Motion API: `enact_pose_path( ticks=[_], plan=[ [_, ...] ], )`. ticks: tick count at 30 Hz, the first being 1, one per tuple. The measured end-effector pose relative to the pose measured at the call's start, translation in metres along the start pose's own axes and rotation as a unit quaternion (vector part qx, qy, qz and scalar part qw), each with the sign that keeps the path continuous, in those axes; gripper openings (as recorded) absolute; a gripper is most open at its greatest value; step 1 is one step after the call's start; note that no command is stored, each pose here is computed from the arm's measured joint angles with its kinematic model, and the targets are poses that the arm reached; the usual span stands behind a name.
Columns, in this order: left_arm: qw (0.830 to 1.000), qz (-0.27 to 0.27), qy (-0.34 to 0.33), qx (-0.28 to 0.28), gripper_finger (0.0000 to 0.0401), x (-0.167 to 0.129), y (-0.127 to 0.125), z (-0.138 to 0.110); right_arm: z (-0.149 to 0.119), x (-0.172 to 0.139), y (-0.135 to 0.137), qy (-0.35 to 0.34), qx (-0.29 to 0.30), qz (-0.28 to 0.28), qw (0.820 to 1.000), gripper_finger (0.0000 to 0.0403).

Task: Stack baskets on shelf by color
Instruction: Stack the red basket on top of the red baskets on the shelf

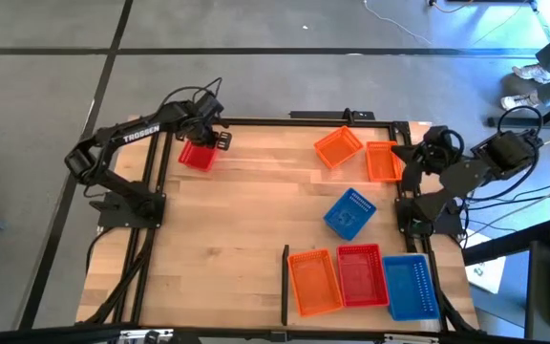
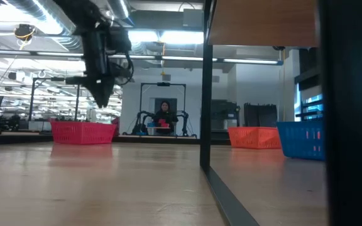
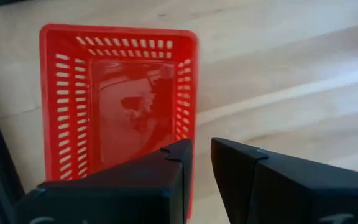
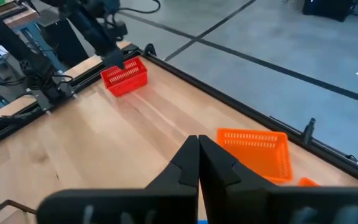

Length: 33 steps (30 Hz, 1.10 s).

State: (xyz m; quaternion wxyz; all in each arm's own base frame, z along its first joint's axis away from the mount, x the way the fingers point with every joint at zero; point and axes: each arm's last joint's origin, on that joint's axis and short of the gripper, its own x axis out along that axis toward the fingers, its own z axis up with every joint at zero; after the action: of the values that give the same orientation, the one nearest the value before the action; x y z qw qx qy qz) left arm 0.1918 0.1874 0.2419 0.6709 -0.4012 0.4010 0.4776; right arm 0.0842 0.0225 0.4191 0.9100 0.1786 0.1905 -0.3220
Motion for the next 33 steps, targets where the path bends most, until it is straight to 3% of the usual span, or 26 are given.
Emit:
enact_pose_path(
  ticks=[8, 25, 33],
  plan=[
    [0.998, -0.059, 0.008, -0.015, 0.0051, 0.028, 0.01, -0.01, -0.001, 0.007, 0.018, 0.0, 0.0, 0.0, 1.0, 0.0],
    [0.999, -0.036, -0.012, 0.002, 0.0051, 0.036, 0.011, -0.014, -0.002, 0.008, 0.019, 0.002, 0.006, 0.002, 1.0, 0.0],
    [1.0, 0.004, 0.009, 0.009, 0.0051, 0.055, 0.01, -0.016, -0.001, 0.008, 0.019, 0.002, 0.008, 0.002, 1.0, 0.0]
  ],
)
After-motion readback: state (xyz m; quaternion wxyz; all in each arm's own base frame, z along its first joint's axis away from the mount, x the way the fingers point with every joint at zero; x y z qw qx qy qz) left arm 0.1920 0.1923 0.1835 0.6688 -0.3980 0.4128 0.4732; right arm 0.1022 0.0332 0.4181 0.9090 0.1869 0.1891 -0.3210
